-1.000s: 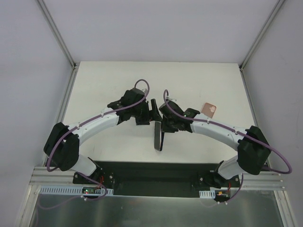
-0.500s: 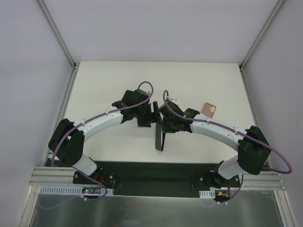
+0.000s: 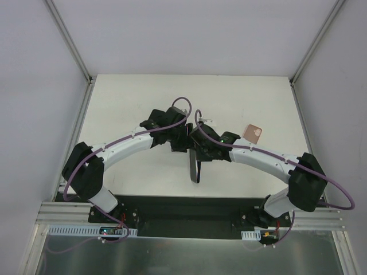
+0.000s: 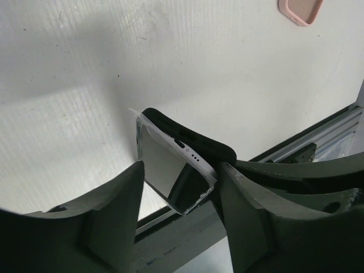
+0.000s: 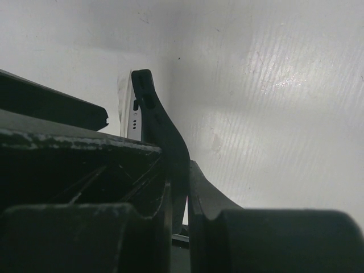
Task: Take the phone out of the phone case
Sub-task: Remove the phone case from the phone.
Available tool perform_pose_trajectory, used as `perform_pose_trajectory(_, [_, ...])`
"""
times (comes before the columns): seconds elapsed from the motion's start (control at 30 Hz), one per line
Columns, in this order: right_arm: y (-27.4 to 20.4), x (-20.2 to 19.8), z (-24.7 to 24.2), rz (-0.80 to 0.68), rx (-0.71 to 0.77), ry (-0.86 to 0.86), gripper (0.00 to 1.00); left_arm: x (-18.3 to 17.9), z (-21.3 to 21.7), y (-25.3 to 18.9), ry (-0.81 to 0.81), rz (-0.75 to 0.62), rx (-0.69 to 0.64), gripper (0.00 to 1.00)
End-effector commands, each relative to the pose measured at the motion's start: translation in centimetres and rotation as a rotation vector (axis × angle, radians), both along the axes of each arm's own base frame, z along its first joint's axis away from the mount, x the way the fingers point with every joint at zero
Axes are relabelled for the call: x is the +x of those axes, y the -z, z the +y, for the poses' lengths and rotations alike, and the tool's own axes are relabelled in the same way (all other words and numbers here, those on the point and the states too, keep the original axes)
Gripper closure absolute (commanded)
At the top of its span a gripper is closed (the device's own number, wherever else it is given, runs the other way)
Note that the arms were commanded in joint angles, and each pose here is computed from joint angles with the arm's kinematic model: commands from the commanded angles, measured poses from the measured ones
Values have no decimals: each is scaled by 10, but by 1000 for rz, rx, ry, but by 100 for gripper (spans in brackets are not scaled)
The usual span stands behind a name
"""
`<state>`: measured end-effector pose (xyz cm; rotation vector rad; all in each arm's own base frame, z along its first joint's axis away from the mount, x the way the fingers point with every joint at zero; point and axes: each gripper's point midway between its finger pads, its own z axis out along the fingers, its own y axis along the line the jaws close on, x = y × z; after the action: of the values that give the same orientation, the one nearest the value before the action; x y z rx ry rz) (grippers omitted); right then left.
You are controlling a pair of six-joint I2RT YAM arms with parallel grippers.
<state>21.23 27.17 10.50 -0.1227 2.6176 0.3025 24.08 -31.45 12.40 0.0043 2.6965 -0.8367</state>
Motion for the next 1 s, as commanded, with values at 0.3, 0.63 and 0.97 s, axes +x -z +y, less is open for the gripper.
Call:
perform_pose_trajectory(0.3, [-46, 22, 3, -154, 52, 51, 99, -8, 21, 37, 11, 34, 149, 70])
perform_pose_trajectory(0.63, [-65, 23, -9, -218, 96, 90, 99, -10, 37, 70, 43, 62, 283, 75])
perform_pose_trajectory(0.97, [-77, 26, -5, -257, 138, 97, 99, -12, 34, 76, 72, 77, 311, 78])
